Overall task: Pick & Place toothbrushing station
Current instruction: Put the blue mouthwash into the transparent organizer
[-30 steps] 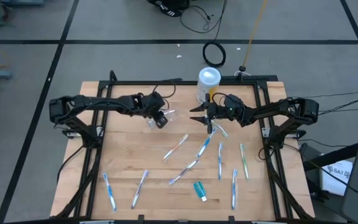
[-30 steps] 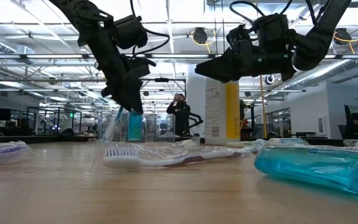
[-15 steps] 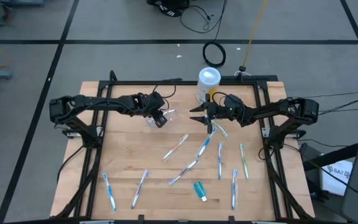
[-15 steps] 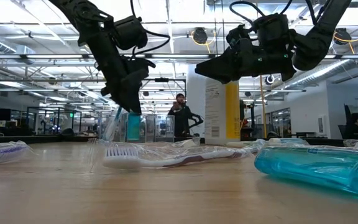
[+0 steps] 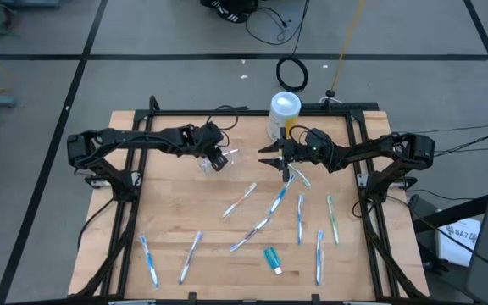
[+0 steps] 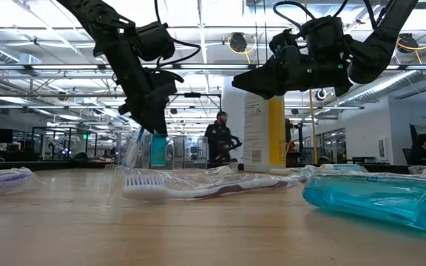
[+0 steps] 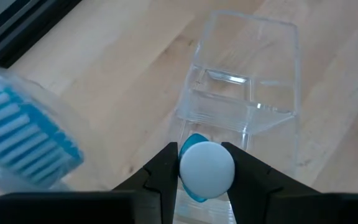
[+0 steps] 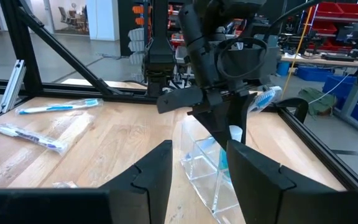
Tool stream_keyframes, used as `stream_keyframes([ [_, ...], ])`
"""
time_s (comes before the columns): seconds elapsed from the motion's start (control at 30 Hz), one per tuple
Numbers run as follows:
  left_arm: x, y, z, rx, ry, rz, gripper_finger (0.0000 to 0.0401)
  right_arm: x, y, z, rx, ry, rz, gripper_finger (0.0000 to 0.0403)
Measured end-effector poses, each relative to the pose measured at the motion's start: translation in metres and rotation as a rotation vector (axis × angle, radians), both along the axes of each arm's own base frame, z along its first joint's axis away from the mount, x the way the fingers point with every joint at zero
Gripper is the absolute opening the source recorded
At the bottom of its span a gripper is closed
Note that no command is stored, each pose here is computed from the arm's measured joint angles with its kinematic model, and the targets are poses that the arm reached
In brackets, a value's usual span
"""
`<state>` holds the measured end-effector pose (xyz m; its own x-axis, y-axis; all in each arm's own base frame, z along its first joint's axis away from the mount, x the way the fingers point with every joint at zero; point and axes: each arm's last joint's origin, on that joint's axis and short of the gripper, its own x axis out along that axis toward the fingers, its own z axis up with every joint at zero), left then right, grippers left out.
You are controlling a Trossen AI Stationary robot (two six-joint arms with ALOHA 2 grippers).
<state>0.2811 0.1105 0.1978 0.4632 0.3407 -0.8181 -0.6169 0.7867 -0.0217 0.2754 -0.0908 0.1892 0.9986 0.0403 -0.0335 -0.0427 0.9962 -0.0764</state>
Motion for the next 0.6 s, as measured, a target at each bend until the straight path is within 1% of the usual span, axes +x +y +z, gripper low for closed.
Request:
stream_keyframes([
  [0.1, 0.0000, 0.0000, 0.0000, 0.001, 0.000, 0.000, 0.0132, 0.0000, 0.0000, 0.0001, 0.000, 0.000, 0.000, 0.0144],
  [0.27, 0.0000, 0.0004, 0.0002, 0.011, 0.001, 0.008, 0.0179, 0.0000, 0.0000, 0.0000, 0.000, 0.000, -0.001, 0.0144],
  [0.37, -0.0002, 0.0008, 0.0004, 0.022, 0.005, 0.017, 0.0200, 0.0000, 0.0000, 0.0001, 0.000, -0.001, -0.002, 0.0144],
  [0.47, -0.0001, 0.0005, 0.0004, 0.022, 0.004, 0.017, 0.0210, 0.0000, -0.0001, 0.0001, 0.000, -0.001, -0.002, 0.0144],
  [0.6, 0.0013, -0.0021, 0.0006, 0.023, 0.001, 0.008, 0.0207, 0.0000, -0.0001, 0.0004, -0.001, -0.003, -0.002, 0.0144],
])
